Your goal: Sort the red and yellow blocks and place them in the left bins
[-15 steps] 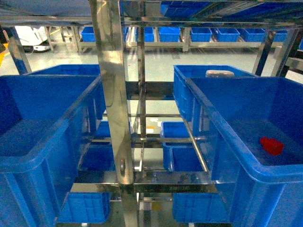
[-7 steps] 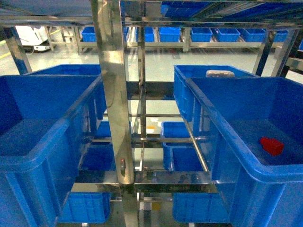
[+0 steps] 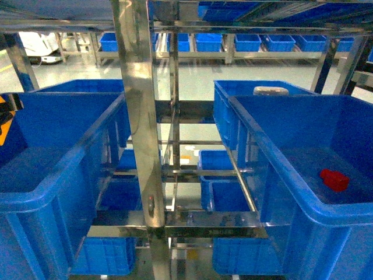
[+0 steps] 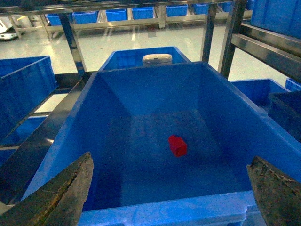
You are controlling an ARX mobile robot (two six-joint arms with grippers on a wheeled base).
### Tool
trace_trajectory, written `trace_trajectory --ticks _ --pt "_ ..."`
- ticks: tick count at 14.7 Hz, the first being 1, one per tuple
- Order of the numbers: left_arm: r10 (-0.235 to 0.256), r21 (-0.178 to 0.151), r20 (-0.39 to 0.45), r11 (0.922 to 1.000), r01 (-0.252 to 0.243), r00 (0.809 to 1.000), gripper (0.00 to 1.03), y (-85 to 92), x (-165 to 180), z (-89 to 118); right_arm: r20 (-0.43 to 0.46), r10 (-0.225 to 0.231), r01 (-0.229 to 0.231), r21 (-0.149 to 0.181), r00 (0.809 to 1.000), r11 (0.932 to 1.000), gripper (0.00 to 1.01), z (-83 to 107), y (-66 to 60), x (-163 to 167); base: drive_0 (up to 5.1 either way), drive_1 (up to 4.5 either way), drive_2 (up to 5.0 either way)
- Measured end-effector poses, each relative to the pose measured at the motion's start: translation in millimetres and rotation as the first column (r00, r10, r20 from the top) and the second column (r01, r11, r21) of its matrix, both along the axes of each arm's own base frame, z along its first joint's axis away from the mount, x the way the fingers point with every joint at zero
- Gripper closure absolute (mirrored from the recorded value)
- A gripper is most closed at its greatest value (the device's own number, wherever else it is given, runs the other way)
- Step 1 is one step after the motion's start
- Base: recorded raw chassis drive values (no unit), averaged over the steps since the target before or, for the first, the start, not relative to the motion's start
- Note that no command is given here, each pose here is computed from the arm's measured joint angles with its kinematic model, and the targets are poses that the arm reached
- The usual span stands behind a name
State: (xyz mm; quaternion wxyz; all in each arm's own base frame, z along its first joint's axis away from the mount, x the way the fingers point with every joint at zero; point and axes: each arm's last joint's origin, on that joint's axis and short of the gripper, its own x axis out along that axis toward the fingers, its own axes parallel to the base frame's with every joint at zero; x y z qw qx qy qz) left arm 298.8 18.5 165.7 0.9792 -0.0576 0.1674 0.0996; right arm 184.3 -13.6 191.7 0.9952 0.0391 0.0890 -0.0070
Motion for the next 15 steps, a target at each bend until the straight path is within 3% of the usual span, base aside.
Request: trace_trajectory --ticks 1,4,7,9,11,12,15 --pt "0.011 -0.014 -0.019 0.9998 -0.011 1.000 0.75 15.4 22.8 -9.6 0.000 0.000 0.000 0.000 1.000 1.0000 0.03 0.0 0.0 0.0 0.0 0.00 0.0" --pt "0.011 -0.029 -0.074 0.9995 -0.013 0.997 0.75 32.0 56.1 -30.3 0.000 0.000 0.000 0.000 1.000 1.0000 0.03 0.0 0.0 0.0 0.0 0.00 0.0" --pt "-0.038 -0.036 -0.085 0.9987 0.035 0.996 0.76 43.2 97.0 -48.5 0.000 0.000 0.000 0.000 1.000 1.0000 0.03 0.0 0.0 0.0 0.0 0.00 0.0" --pt "-0.034 -0.020 -0.140 0.9993 0.031 0.990 0.76 47.9 101.6 -65.4 0.000 0.000 0.000 0.000 1.000 1.0000 0.03 0.0 0.0 0.0 0.0 0.00 0.0" --pt "-0.017 0.008 -0.146 0.9998 0.018 0.989 0.76 51.7 101.2 -67.7 0.000 0.000 0.000 0.000 1.000 1.0000 0.03 0.0 0.0 0.0 0.0 0.00 0.0" --pt "-0.014 0.003 -0.157 0.9999 0.015 0.987 0.69 52.1 100.6 -68.7 0.000 0.000 0.000 0.000 1.000 1.0000 0.03 0.0 0.0 0.0 0.0 0.00 0.0" --pt "-0.022 -0.029 -0.166 0.9994 0.017 0.986 0.22 46.5 92.9 -69.3 0.000 0.000 0.000 0.000 1.000 1.0000 0.03 0.0 0.0 0.0 0.0 0.00 0.0"
